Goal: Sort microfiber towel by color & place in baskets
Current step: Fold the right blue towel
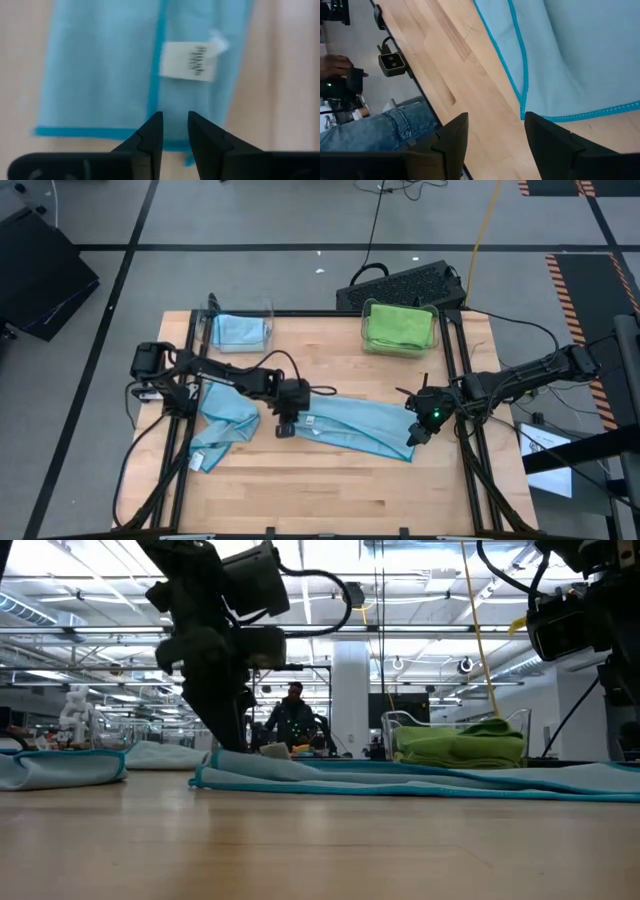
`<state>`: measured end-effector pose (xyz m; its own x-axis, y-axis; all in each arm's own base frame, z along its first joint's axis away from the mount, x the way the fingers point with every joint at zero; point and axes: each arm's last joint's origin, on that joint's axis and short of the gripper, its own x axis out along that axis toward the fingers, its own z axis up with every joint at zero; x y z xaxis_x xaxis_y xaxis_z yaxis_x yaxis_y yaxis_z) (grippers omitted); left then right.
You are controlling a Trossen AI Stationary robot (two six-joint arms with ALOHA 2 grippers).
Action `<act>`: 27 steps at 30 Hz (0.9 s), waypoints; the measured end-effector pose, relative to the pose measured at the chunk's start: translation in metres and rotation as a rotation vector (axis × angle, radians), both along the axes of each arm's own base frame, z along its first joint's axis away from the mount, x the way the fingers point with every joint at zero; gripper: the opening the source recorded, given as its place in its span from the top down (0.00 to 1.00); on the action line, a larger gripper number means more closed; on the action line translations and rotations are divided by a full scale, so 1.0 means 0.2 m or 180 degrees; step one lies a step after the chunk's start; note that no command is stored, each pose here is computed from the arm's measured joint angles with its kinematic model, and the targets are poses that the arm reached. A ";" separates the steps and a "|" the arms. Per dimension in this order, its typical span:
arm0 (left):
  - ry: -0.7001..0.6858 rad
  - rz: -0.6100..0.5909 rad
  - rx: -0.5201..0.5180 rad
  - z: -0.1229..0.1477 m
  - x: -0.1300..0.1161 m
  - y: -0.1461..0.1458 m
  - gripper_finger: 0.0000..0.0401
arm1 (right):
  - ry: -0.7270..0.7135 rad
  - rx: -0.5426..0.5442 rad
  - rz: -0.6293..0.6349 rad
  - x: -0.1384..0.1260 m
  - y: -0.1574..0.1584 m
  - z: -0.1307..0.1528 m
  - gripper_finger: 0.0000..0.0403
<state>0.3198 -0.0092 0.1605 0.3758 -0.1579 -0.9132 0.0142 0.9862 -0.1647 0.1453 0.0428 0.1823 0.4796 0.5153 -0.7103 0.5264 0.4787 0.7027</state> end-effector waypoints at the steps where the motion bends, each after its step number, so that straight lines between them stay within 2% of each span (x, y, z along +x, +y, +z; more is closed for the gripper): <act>1: -0.0008 -0.0050 -0.0034 0.00 0.00 -0.02 0.78 | -0.0001 0.0002 0.0006 0.00 0.00 0.00 0.53; 6: 0.0012 -0.0265 -0.0123 0.00 -0.01 -0.12 0.78 | 0.0000 0.0005 0.0008 0.00 0.00 0.00 0.53; 9: 0.0015 -0.0225 -0.0150 0.02 -0.02 -0.14 0.78 | 0.0000 0.0005 0.0007 0.00 0.00 0.00 0.53; 13: -0.0144 0.0034 -0.0180 0.10 -0.03 -0.11 0.78 | 0.0001 0.0013 0.0002 0.00 0.00 0.00 0.53; 16: -0.0262 0.0365 0.0059 0.14 -0.03 -0.07 0.78 | -0.0006 0.0012 0.0004 0.00 0.00 0.00 0.53; 18: -0.0178 0.0669 0.0176 0.14 -0.05 -0.03 0.78 | -0.0012 0.0011 0.0007 0.00 0.00 0.00 0.53; 23: 0.0170 0.1269 -0.0180 0.05 -0.11 -0.02 0.78 | 0.0009 0.0037 -0.0009 0.00 0.00 0.00 0.53; 27: 0.0364 0.1257 -0.0272 -0.01 -0.18 -0.12 0.78 | 0.0013 0.0048 -0.0039 0.00 0.00 0.00 0.53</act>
